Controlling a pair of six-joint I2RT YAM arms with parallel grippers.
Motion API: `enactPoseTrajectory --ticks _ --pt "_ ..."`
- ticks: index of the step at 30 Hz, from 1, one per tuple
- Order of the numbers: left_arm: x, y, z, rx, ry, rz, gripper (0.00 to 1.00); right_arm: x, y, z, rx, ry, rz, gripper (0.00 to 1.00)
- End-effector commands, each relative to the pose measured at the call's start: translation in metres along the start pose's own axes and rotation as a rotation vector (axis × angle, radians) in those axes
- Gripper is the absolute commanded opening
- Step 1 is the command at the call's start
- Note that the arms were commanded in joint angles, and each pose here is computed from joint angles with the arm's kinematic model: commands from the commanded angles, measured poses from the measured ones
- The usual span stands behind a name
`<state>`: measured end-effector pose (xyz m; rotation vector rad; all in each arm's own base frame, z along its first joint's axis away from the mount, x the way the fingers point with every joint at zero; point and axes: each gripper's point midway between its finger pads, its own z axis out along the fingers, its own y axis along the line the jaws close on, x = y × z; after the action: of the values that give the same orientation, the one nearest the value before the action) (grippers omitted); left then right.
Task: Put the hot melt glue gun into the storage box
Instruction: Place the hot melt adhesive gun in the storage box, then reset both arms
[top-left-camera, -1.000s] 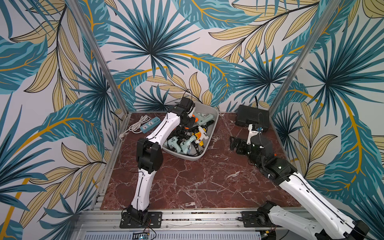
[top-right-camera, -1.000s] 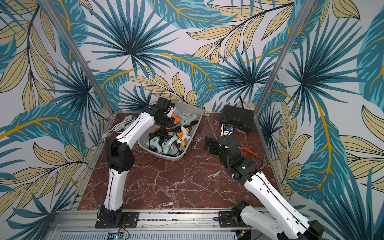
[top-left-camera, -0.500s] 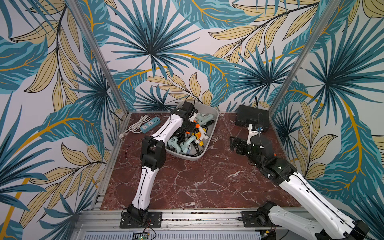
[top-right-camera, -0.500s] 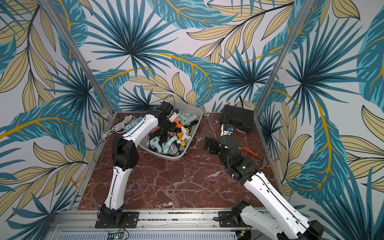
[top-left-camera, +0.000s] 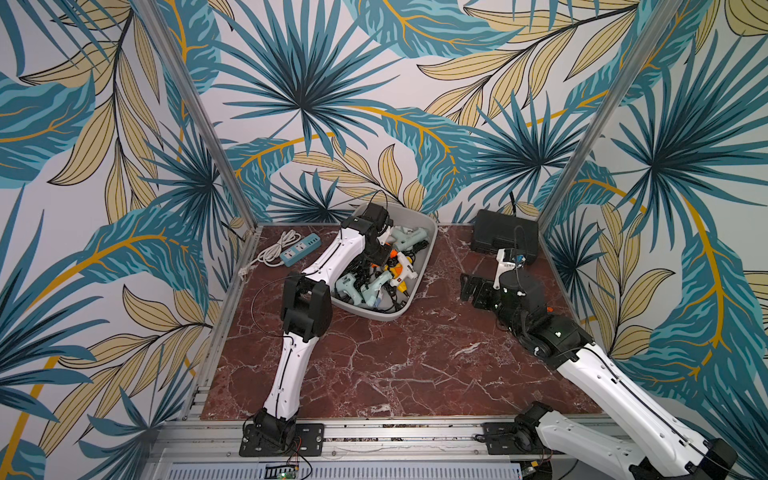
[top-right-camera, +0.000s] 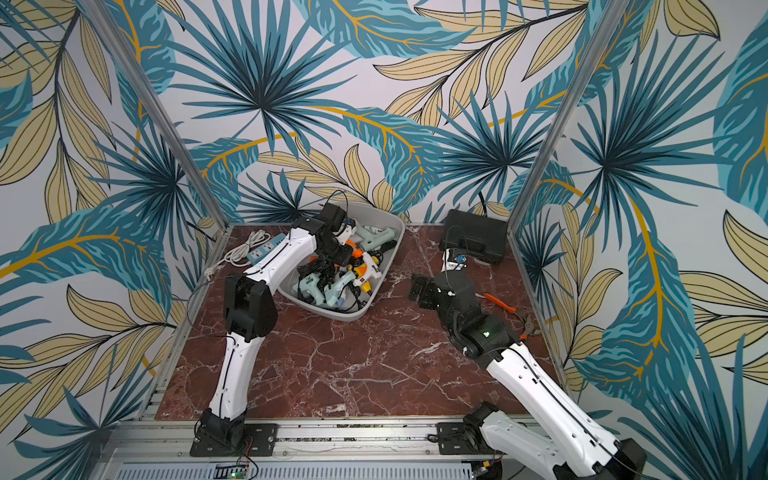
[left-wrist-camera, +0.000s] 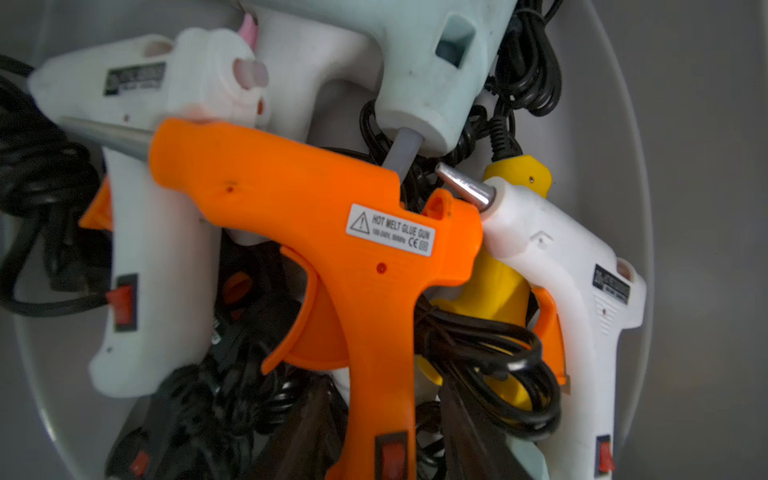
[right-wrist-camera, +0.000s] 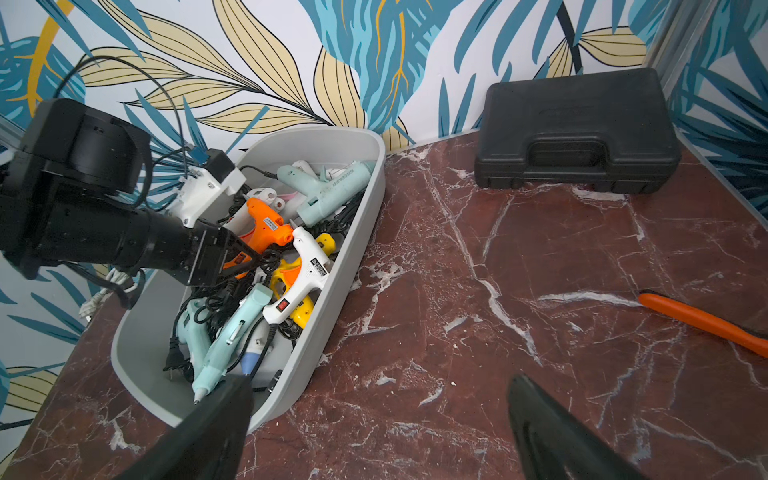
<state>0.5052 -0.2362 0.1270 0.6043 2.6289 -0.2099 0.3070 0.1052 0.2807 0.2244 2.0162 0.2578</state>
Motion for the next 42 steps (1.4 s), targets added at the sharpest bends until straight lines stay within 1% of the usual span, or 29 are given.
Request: enactPoseTrajectory --ticks 1,7,11,13,16,18,21,24,28,33,35,36,38,42 --pt "-0.029 -0.006 -0.072 0.002 -0.151 -0.028 0.63 -0.001 -0.011 -0.002 0.057 -0.013 -0.030 1.00" --pt "-0.031 -0.006 -0.133 -0.008 -0.286 -0.085 0.80 -0.005 -0.019 -0.004 0.102 -0.028 -0.061 0.99" --pt "-0.016 0.009 -0.175 -0.092 -0.400 -0.140 0.94 -0.007 -0.024 -0.006 0.128 -0.041 -0.080 1.00" --pt "-0.004 0.024 -0.194 -0.167 -0.457 -0.178 1.00 -0.007 -0.028 -0.005 0.150 -0.047 -0.099 0.99" --pt "0.022 0.046 -0.224 -0.244 -0.527 -0.258 1.00 -0.006 -0.040 -0.006 0.208 -0.063 -0.130 1.00" --pt "0.047 0.069 -0.244 -0.308 -0.581 -0.346 1.00 -0.006 -0.051 -0.008 0.264 -0.083 -0.147 0.99" --pt "0.090 0.104 -0.265 -0.415 -0.668 -0.487 1.00 -0.005 -0.063 -0.010 0.318 -0.105 -0.170 0.99" --pt "0.132 0.130 -0.278 -0.489 -0.750 -0.607 1.00 -0.003 -0.071 -0.009 0.346 -0.119 -0.191 0.99" --pt "0.179 0.151 -0.275 -0.582 -0.782 -0.700 1.00 0.005 -0.080 -0.004 0.379 -0.129 -0.251 0.99" --pt "0.215 0.171 -0.252 -0.697 -0.760 -0.759 1.00 0.020 -0.097 0.007 0.434 -0.122 -0.290 1.00" --pt "0.223 0.178 -0.244 -0.743 -0.761 -0.774 1.00 0.028 -0.104 0.012 0.448 -0.108 -0.305 1.00" --pt "0.228 0.181 -0.238 -0.764 -0.761 -0.779 1.00 0.025 -0.104 0.014 0.443 -0.138 -0.290 1.00" --pt "0.234 0.186 -0.229 -0.791 -0.765 -0.784 1.00 0.030 -0.111 0.017 0.450 -0.154 -0.291 0.99" --pt "0.242 0.192 -0.211 -0.807 -0.787 -0.764 1.00 0.038 -0.124 0.025 0.441 -0.201 -0.282 0.99"
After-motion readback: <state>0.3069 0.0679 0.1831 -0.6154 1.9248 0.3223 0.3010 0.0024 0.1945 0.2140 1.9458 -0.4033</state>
